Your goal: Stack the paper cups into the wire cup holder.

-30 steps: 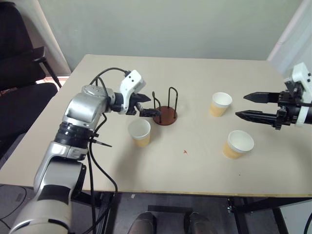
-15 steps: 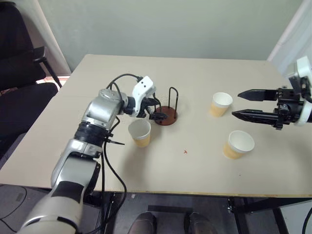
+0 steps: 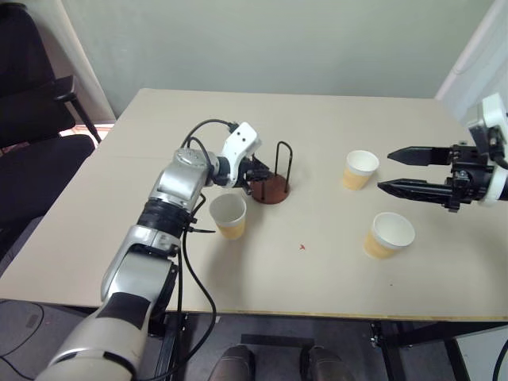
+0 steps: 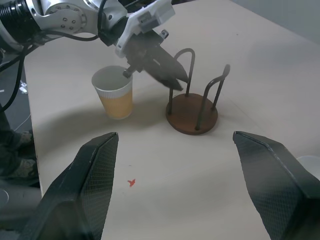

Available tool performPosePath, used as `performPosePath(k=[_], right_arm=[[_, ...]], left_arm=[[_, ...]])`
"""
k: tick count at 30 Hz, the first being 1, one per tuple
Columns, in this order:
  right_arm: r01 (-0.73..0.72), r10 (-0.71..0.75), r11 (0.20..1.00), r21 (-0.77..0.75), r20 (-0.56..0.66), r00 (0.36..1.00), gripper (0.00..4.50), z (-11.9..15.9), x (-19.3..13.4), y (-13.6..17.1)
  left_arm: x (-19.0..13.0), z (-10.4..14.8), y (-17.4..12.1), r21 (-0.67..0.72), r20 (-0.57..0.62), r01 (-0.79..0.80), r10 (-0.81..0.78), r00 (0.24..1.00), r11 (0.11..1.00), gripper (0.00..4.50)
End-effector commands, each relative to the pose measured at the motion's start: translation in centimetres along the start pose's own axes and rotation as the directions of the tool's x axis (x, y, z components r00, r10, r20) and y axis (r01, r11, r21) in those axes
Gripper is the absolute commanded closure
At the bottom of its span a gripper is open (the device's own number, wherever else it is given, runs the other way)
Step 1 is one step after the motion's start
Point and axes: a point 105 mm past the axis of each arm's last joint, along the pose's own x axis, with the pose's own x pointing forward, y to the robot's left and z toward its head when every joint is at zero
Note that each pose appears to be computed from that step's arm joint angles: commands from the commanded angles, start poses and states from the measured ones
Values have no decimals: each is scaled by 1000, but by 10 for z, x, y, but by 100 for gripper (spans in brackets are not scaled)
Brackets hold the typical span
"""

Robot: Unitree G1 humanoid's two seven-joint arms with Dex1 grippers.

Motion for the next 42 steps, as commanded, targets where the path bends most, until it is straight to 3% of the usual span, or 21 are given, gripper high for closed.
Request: performPosePath(k=[1,11,19,28,37,42], right_arm=[[20,-20,999,-48,18,1000,68,10,-7,0],[18,-17,998,-56,14,1000,68,12,-7,1],[-5,0,998,-68,-79,997,68,14,-30,15],[60,-69,996,-71,-141,988,68,13,-51,21],[71,-82,994,-80,-150,985,68,12,-51,24],[62,-76,994,-92,-153,985,68,12,-49,22]], left_arm=[[-6,20,1,35,72,-13,10,997,999,447],[-10,29,-13,34,134,83,-87,987,996,447],[-17,49,-56,141,140,324,-343,929,936,447],[-2,28,-102,178,37,493,-506,862,852,447],[17,12,-117,164,15,500,-509,861,850,447],[23,-11,-121,190,-49,485,-485,873,854,447]])
